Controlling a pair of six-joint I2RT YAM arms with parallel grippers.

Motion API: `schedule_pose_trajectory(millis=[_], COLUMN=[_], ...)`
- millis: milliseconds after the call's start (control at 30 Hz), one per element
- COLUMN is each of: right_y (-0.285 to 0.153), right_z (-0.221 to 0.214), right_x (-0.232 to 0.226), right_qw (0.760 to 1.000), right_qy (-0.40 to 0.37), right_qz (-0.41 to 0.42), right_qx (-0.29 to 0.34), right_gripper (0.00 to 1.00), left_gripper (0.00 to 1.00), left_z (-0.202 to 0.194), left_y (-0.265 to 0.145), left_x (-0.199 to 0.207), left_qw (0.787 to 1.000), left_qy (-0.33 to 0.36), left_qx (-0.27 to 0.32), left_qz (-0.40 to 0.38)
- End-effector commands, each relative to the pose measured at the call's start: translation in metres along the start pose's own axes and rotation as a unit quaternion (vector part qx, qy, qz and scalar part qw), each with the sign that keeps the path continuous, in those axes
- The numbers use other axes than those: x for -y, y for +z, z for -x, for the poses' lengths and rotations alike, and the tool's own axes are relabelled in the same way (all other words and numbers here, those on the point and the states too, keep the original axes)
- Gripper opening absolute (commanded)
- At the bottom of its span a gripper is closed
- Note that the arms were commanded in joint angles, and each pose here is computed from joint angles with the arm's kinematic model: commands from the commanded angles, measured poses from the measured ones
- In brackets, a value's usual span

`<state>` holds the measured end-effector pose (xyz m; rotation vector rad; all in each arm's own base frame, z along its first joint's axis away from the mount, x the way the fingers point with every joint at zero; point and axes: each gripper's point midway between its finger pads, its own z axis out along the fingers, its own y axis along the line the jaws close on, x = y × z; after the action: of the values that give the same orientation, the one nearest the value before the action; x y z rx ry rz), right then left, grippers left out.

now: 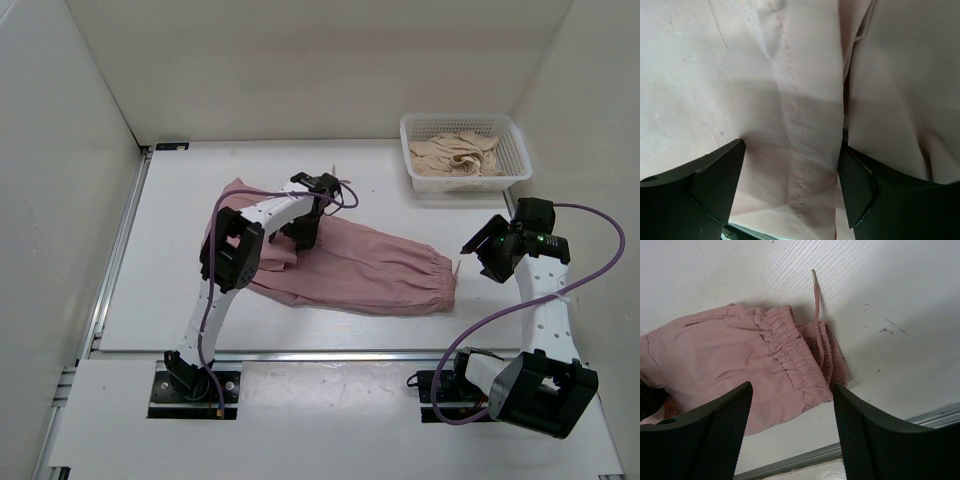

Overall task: Fold and stack the trousers
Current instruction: Fold the trousers

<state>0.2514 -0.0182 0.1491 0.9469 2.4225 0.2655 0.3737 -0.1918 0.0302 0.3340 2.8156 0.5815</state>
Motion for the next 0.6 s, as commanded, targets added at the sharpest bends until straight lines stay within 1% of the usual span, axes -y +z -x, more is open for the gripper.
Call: schedule_pose_trajectory(millis=[0,33,67,100,133,200,233,300,400,467,533,567], right_y=[-0.005,-0.005,-0.005,-0.005,-0.005,-0.005,-0.007,-0.005,-0.005,-0.005,-0.005,-0.005], right_z=[0.006,0.006,0.006,0.006,0.006,0.006,0.007,0.004,0.004,0.004,0.004,0.004], right_x=[-0.008,-0.008,-0.008,-0.008,-0.008,-0.008,-0.008,-0.007,-0.007,-0.007,-0.007,-0.007], right_qw=[1.000,1.000,1.000,1.000,1.000,1.000,0.999,1.000,1.000,1.000,1.000,1.000], right_qy=[-0.015,-0.015,-0.015,-0.015,-0.015,-0.015,-0.016,-0.015,-0.015,-0.015,-0.015,-0.015], right_qz=[0.019,0.019,0.019,0.019,0.019,0.019,0.022,0.019,0.019,0.019,0.019,0.019], right_qx=[0.016,0.016,0.016,0.016,0.016,0.016,0.020,0.016,0.016,0.016,0.016,0.016], right_gripper=[0.71,0.71,0.71,0.71,0.71,0.71,0.71,0.71,0.71,0.71,0.71,0.71], left_gripper=[0.85,0.85,0.81,0.75,0.55,0.36,0.23,0.11,0.11,0.11,0.11,0.11], left_z=[0.001,0.001,0.001,0.001,0.001,0.004,0.006,0.010,0.015,0.013,0.023,0.022], left_y=[0.008,0.008,0.008,0.008,0.008,0.007,0.005,0.000,-0.005,-0.010,-0.027,-0.033], left_x=[0.009,0.008,0.008,0.008,0.008,0.002,-0.004,-0.011,-0.022,-0.024,-0.034,-0.037], left_qw=[1.000,1.000,1.000,1.000,1.000,1.000,1.000,1.000,0.999,0.999,0.998,0.998], left_qy=[-0.007,-0.003,-0.003,-0.003,-0.003,-0.010,-0.017,-0.023,-0.035,-0.029,-0.040,-0.034], left_qx=[0.001,0.001,0.001,0.001,0.001,0.004,0.006,0.009,0.015,0.014,0.035,0.035], left_qz=[-0.012,-0.012,-0.012,-0.012,-0.012,-0.008,-0.009,-0.016,-0.022,-0.027,-0.034,-0.039])
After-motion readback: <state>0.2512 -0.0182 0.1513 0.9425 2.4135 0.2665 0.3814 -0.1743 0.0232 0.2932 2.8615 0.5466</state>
